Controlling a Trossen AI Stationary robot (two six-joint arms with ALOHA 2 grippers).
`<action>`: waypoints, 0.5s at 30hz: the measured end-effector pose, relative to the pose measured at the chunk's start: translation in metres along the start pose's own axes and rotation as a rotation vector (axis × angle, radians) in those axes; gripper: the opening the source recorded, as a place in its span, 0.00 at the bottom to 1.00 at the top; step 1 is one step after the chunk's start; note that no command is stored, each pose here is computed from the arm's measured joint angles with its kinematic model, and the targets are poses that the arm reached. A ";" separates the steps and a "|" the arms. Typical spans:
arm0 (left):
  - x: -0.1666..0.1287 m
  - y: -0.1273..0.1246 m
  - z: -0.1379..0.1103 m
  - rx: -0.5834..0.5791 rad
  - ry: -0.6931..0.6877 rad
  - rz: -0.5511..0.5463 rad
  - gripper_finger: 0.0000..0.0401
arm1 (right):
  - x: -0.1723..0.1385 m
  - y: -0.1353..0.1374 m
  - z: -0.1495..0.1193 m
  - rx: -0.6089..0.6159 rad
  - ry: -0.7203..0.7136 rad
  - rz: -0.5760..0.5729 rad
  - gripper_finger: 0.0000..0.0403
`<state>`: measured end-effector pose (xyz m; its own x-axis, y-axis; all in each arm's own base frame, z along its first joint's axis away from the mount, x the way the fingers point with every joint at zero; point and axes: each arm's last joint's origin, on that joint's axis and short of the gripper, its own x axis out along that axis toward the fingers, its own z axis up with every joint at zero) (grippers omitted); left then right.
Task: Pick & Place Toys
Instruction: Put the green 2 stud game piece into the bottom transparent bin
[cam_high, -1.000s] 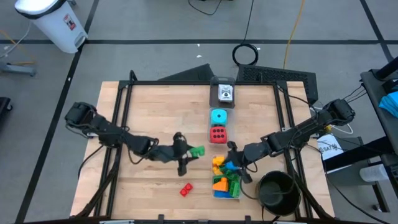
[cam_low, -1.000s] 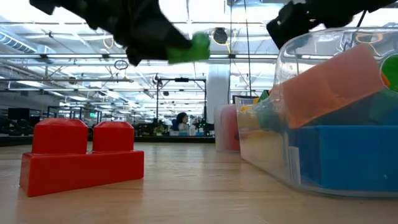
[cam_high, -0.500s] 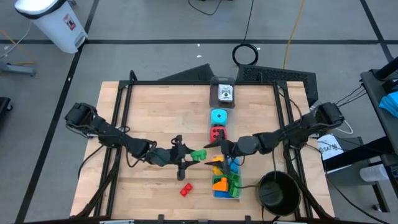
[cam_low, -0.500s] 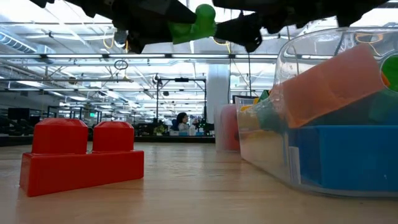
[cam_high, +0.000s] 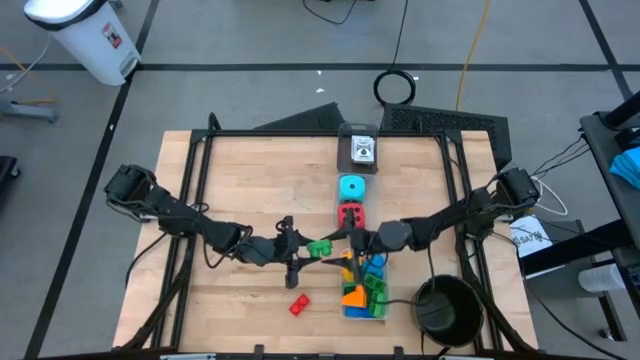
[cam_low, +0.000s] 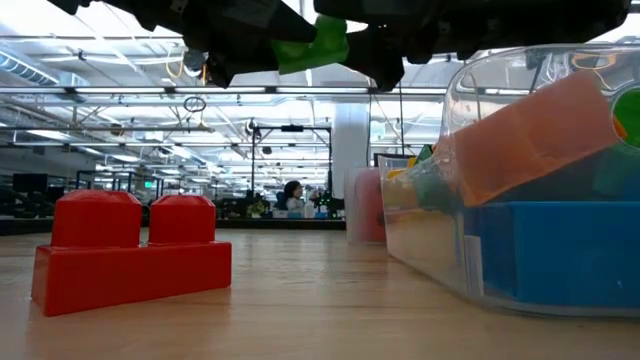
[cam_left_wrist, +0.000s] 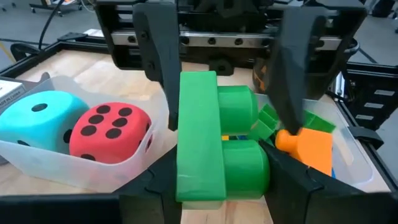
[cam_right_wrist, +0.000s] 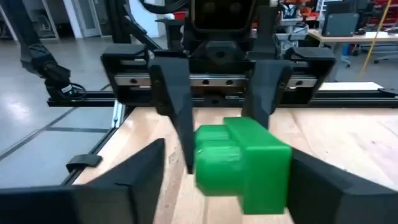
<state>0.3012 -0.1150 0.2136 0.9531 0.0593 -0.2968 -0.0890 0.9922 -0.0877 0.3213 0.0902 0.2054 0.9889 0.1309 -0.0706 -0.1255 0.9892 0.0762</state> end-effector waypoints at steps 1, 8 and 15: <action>0.000 0.000 0.000 0.000 0.000 0.000 0.43 | 0.000 0.000 0.000 0.001 0.000 0.000 0.60; 0.000 -0.001 0.000 -0.004 0.012 -0.045 0.46 | 0.000 -0.002 -0.002 0.005 0.028 0.000 0.35; 0.000 -0.004 -0.001 -0.060 0.035 -0.122 0.53 | -0.018 0.000 0.011 -0.014 0.156 0.042 0.35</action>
<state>0.3010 -0.1188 0.2131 0.9474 -0.0667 -0.3130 0.0093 0.9834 -0.1814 0.3042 0.0867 0.2177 0.9584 0.1797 -0.2216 -0.1686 0.9833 0.0683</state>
